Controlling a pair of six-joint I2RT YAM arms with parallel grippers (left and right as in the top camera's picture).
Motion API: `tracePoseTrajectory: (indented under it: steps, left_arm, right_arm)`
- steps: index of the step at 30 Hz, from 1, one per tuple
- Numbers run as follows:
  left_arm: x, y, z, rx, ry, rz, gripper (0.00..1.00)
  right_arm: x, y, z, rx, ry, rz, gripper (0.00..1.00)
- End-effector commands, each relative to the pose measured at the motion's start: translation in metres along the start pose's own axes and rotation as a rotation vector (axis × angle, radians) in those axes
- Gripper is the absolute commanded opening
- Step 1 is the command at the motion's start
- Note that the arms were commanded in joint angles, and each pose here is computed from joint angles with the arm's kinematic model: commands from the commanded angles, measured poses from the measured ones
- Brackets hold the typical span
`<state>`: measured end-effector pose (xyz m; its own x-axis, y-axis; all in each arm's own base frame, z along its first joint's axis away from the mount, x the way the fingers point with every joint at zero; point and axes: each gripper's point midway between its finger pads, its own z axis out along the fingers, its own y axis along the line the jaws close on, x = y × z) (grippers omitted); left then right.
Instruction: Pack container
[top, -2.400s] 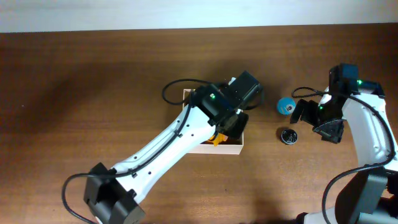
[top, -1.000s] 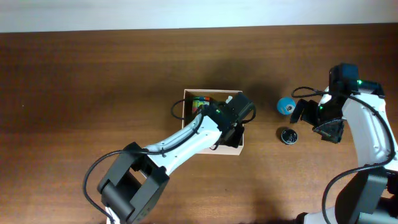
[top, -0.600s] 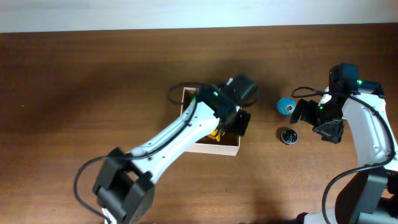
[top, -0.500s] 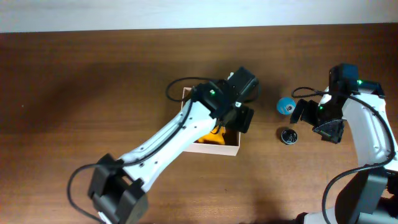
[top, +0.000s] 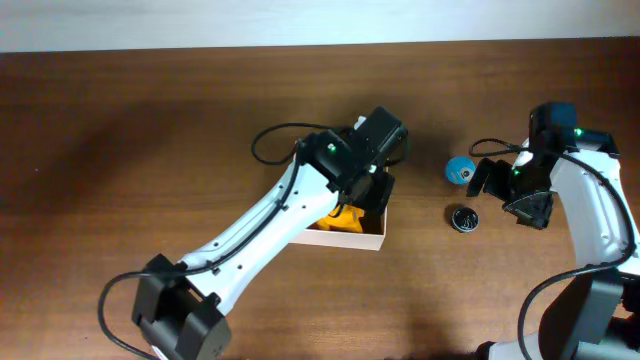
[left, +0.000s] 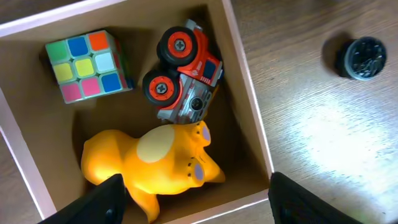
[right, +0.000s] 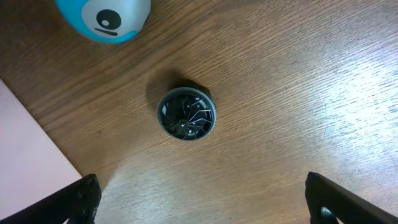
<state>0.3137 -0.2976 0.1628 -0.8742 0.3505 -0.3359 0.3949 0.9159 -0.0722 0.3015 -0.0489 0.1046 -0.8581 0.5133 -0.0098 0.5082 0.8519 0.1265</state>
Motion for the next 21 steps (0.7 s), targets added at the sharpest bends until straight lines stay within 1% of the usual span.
tracePoseTrajectory:
  steps: [1, 3, 4, 6, 7, 8, 9, 13, 17, 21]
  left_arm:
    - [0.005, 0.007, 0.012, -0.029, 0.028, -0.002, 0.72]
    - [0.013, 0.01, 0.021, -0.04, 0.052, -0.027, 0.7]
    - [0.017, 0.011, 0.025, -0.045, 0.066, -0.033, 0.68]
    - [0.026, 0.012, 0.038, -0.046, 0.092, -0.034, 0.67]
    - [0.031, 0.011, 0.045, -0.035, 0.104, -0.034, 0.65]
    - [0.039, 0.006, 0.056, -0.004, 0.129, -0.036, 0.61]
    - [0.047, -0.001, 0.066, 0.04, 0.154, -0.039, 0.59]
    - [0.056, 0.0, 0.084, 0.045, 0.169, -0.055, 0.59]
    - [0.058, 0.001, 0.094, 0.037, 0.175, -0.055, 0.59]
    - [0.038, 0.004, 0.084, 0.044, 0.127, -0.065, 0.6]
  right_arm:
    - [-0.004, 0.001, -0.002, -0.007, -0.012, 0.011, 0.99]
    - [-0.004, 0.001, -0.002, -0.007, -0.012, 0.011, 0.99]
    - [-0.004, 0.001, -0.002, -0.007, -0.012, 0.01, 0.99]
    - [-0.004, 0.001, -0.002, -0.007, -0.012, 0.011, 0.99]
    - [-0.004, 0.001, -0.002, -0.007, -0.012, 0.011, 0.99]
    - [-0.004, 0.001, -0.002, -0.007, -0.013, 0.011, 0.99]
    - [-0.004, 0.001, -0.002, -0.006, -0.013, 0.011, 0.99]
    - [-0.004, 0.001, -0.002, -0.006, -0.013, 0.011, 0.99]
    - [-0.004, 0.001, -0.002, -0.006, -0.012, 0.011, 0.99]
    - [-0.004, 0.001, -0.002, -0.006, -0.012, 0.011, 0.99]
